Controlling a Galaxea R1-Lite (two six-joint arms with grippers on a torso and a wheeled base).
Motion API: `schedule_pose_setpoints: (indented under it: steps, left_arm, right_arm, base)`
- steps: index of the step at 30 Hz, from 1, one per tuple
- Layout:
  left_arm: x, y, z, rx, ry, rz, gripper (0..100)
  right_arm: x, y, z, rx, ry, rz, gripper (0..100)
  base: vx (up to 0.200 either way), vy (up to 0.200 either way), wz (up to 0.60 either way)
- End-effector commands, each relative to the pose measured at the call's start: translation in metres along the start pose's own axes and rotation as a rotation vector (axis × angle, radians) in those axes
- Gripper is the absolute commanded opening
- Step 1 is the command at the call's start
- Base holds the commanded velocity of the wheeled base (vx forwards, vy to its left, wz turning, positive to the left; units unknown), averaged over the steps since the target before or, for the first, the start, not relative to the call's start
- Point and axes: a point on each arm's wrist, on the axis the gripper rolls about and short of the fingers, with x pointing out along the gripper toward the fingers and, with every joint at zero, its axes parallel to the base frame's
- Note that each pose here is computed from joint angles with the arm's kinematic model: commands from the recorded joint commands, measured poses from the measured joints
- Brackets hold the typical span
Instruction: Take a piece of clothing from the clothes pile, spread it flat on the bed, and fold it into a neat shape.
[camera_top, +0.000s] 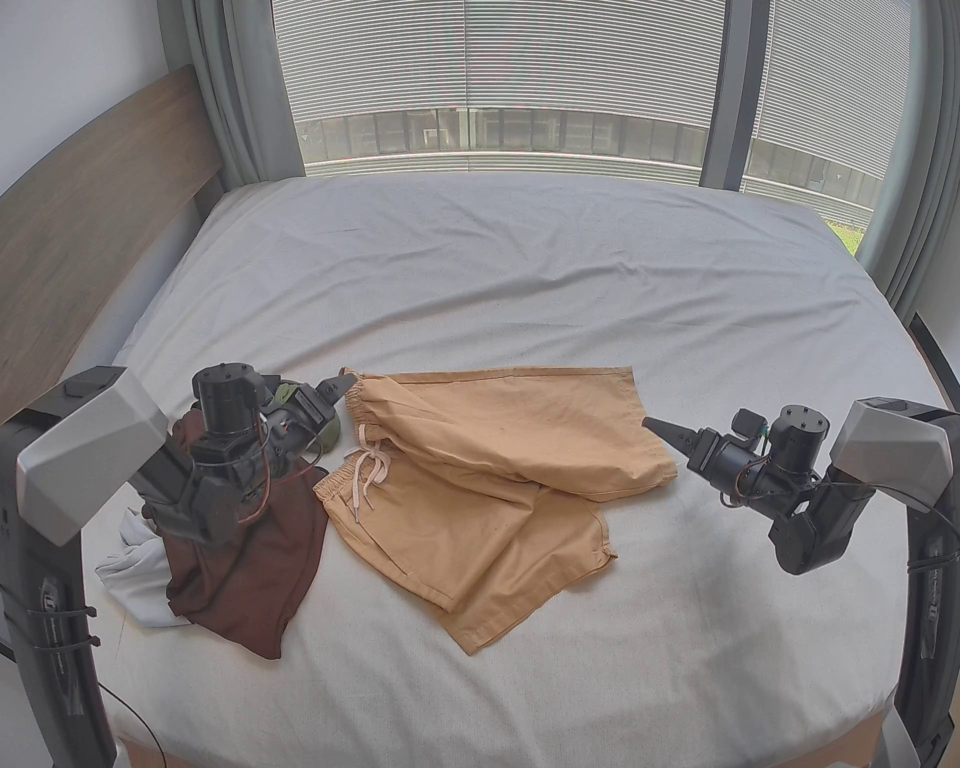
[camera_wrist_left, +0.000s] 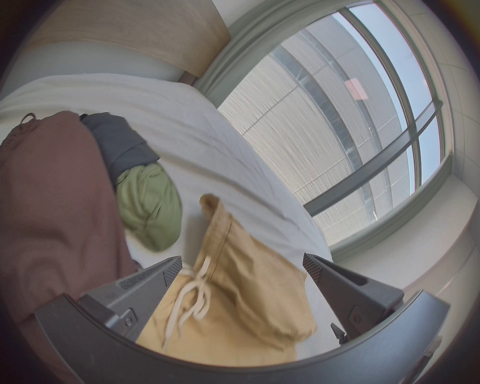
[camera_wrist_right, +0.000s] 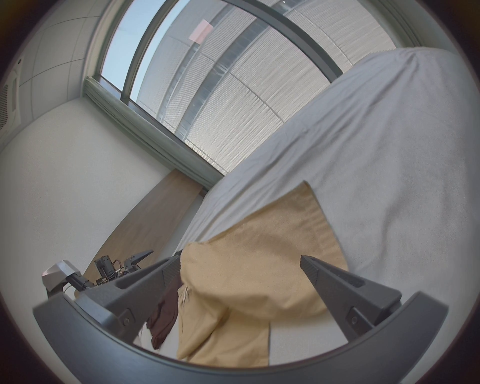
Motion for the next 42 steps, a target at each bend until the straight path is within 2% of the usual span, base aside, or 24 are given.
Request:
schedule_pose_setpoints:
  steps: [1,10,22,29,37,42]
  left_arm:
    - [-0.068,-0.007,-0.005,0.094,0.087,-0.04,100]
    - [-0.073,0.001,-0.017,0.112,0.087,-0.048,100]
    - [-0.071,0.005,-0.017,0.108,0.091,-0.043,100]
    - [-0.07,0.005,-0.018,0.106,0.093,-0.043,100]
    - [-0.07,0.006,-0.018,0.106,0.093,-0.043,100]
    - [-0.071,0.01,-0.021,0.105,0.094,-0.028,100]
  right_arm:
    - [-0.022,0.033,-0.044,0.046,0.158,0.0,100]
    - [-0.025,0.03,-0.096,0.111,0.324,-0.041,100]
    - [-0.027,0.028,-0.114,0.151,0.416,-0.082,100]
    - [-0.015,0.032,-0.126,0.123,0.4,-0.102,100]
    - [-0.006,0.036,-0.135,0.115,0.407,-0.08,100]
    - [-0.009,0.04,-0.133,0.092,0.353,-0.074,100]
  base:
    - [0.0,0.0,0.0]
    - [0.0,0.0,0.0]
    - [0.0,0.0,0.0]
    - [0.0,0.0,0.0]
    - [0.0,0.0,0.0]
    - [0.0,0.0,0.0]
